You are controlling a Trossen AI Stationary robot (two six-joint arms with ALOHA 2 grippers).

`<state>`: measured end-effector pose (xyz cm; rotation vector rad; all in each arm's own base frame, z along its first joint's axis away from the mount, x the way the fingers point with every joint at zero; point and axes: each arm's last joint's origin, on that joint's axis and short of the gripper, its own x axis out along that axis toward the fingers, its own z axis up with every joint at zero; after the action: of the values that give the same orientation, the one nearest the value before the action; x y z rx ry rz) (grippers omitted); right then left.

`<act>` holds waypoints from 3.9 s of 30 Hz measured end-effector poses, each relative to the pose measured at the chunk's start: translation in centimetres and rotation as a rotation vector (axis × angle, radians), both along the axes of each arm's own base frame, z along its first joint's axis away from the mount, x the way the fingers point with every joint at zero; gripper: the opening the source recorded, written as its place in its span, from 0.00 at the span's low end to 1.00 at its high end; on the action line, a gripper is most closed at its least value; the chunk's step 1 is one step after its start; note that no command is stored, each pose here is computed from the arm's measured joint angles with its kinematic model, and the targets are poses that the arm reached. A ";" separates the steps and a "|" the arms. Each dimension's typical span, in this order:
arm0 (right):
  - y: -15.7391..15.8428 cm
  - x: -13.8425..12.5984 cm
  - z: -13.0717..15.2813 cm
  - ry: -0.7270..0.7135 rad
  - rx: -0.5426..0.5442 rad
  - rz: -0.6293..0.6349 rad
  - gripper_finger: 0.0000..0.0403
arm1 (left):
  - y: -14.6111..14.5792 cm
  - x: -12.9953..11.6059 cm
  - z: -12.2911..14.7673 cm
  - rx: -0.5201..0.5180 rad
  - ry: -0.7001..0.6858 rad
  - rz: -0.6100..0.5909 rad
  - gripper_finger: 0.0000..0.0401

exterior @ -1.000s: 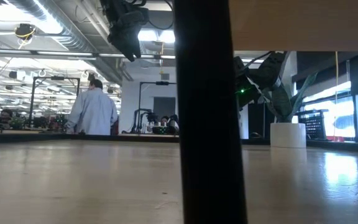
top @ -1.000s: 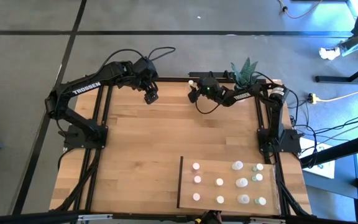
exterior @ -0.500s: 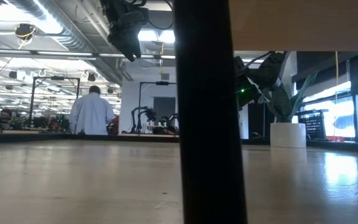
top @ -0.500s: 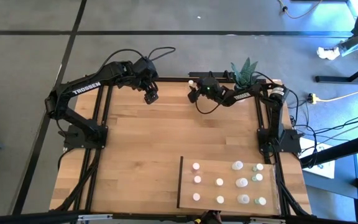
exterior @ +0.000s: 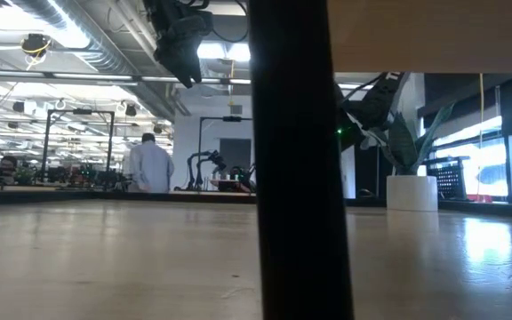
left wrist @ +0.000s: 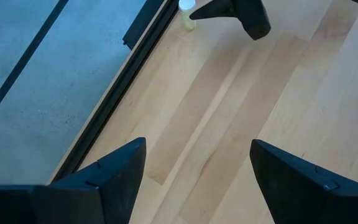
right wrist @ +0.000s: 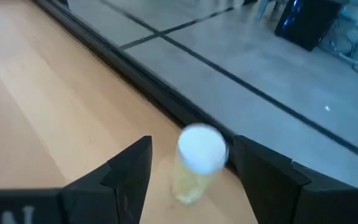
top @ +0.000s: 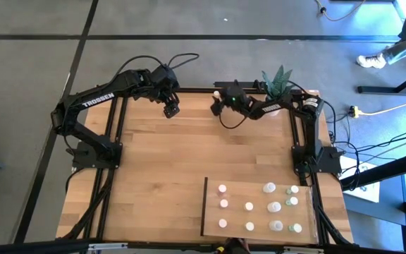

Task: Pick and place medicine bottles onto shelf by color
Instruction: Put the yellow pill bottle on the shelf aligned with the other yellow pill bottle

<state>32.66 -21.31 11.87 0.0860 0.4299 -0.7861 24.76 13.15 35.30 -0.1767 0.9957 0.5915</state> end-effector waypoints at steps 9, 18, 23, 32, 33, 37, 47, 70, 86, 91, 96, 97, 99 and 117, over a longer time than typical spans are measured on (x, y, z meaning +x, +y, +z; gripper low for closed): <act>-0.1 0.2 0.2 0.023 -0.006 0.009 0.57 | 0.0 0.0 0.0 0.000 0.000 0.000 0.70; -0.4 0.1 0.2 0.027 -0.003 0.002 0.57 | 0.0 0.0 0.0 0.000 0.000 0.000 0.70; -0.8 -0.3 0.2 0.007 0.014 -0.034 0.56 | 0.0 0.0 0.0 0.000 0.000 0.000 0.70; -0.9 -0.3 0.1 -0.007 0.039 -0.014 0.48 | 0.0 0.0 0.0 0.000 0.000 0.000 0.70; -0.9 -0.3 0.1 -0.006 0.040 -0.014 0.47 | 0.0 0.0 0.0 0.000 0.000 0.000 0.70; -0.9 -0.4 -0.1 0.009 0.050 -0.015 0.42 | 0.0 0.0 0.0 0.000 0.000 0.000 0.70; -0.8 -0.5 -0.4 0.037 0.069 -0.015 0.28 | 0.0 0.0 0.0 0.000 0.000 0.000 0.70; -0.8 -0.5 -0.3 0.020 0.082 -0.024 0.24 | 0.0 0.0 0.0 -0.001 0.001 0.000 0.70; 1.7 1.3 0.0 -0.069 0.150 0.244 0.23 | 0.0 -0.1 -0.1 -0.006 0.011 0.000 0.70; 3.7 2.5 0.3 -0.111 0.193 0.394 0.23 | 0.0 -0.1 -0.1 -0.006 0.011 0.000 0.70; 6.2 3.6 0.5 -0.160 0.264 0.545 0.23 | 0.0 -0.1 -0.1 -0.006 0.011 0.000 0.70; 6.7 3.8 0.6 -0.168 0.277 0.566 0.23 | -0.1 -0.1 -0.1 -0.006 0.011 -0.001 0.70; 7.7 4.3 0.6 -0.174 0.294 0.608 0.23 | -0.1 -0.1 -0.1 -0.006 0.011 0.000 0.70; 11.1 5.3 0.0 -0.091 0.197 0.747 0.23 | -0.2 0.0 -0.1 -0.017 0.011 -0.045 0.70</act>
<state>37.98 -10.20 11.89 0.1336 0.4111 -0.0041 24.74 12.98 35.22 -0.1658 1.0127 0.5438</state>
